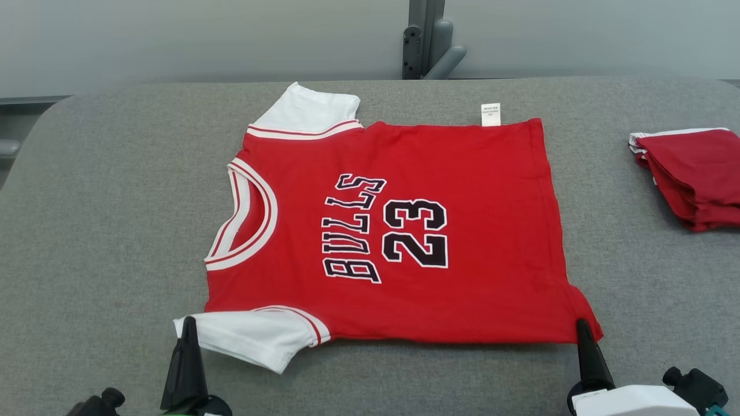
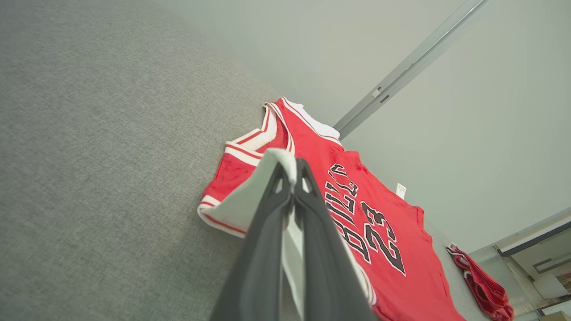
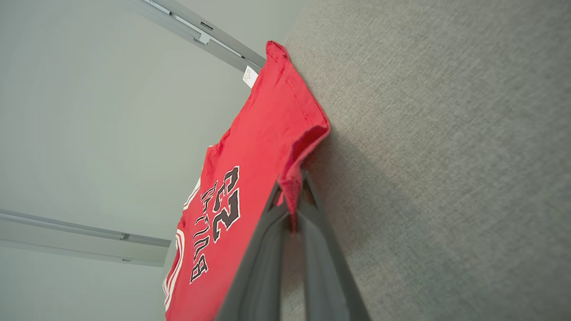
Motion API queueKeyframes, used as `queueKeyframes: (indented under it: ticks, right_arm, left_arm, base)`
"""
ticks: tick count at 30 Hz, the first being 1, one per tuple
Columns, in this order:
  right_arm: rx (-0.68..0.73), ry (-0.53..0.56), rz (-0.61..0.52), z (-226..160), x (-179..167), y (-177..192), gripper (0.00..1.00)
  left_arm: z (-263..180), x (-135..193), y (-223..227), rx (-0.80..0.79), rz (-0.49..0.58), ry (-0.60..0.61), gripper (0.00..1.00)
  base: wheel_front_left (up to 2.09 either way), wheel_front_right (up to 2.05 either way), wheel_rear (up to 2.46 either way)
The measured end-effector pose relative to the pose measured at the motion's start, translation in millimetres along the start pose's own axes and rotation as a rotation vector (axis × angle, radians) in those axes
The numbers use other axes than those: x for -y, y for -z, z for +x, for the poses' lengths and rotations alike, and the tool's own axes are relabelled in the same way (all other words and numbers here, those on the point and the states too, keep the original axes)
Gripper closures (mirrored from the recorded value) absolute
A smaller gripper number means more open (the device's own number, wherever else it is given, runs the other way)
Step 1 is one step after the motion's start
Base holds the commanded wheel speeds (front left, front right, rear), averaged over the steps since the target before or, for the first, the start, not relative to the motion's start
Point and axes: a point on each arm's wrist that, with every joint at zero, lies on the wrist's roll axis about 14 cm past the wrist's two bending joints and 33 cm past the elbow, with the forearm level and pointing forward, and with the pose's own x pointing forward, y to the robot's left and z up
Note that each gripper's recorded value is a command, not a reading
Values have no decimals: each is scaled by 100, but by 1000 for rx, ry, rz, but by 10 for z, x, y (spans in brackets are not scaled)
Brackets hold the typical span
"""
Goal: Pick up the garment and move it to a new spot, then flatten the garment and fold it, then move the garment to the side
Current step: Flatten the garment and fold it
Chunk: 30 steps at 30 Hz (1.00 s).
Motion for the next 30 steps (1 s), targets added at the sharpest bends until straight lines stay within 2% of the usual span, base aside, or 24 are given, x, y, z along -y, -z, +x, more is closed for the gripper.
queueKeyframes:
  ticks: [13,22,30]
  right_arm:
    - [-5,-10,50,397,-87,36,100]
    - [-2,20,65,730,-20,36,100]
    - [-13,52,54,895,86,75,100]
  left_arm:
    - [720,391,-19,9,56,128,100]
    - [1198,376,58,-13,79,112,100]
    - [1436,328,220,-59,103,93,100]
  base:
    - [0,0,0]
    - [0,0,0]
    - [0,0,0]
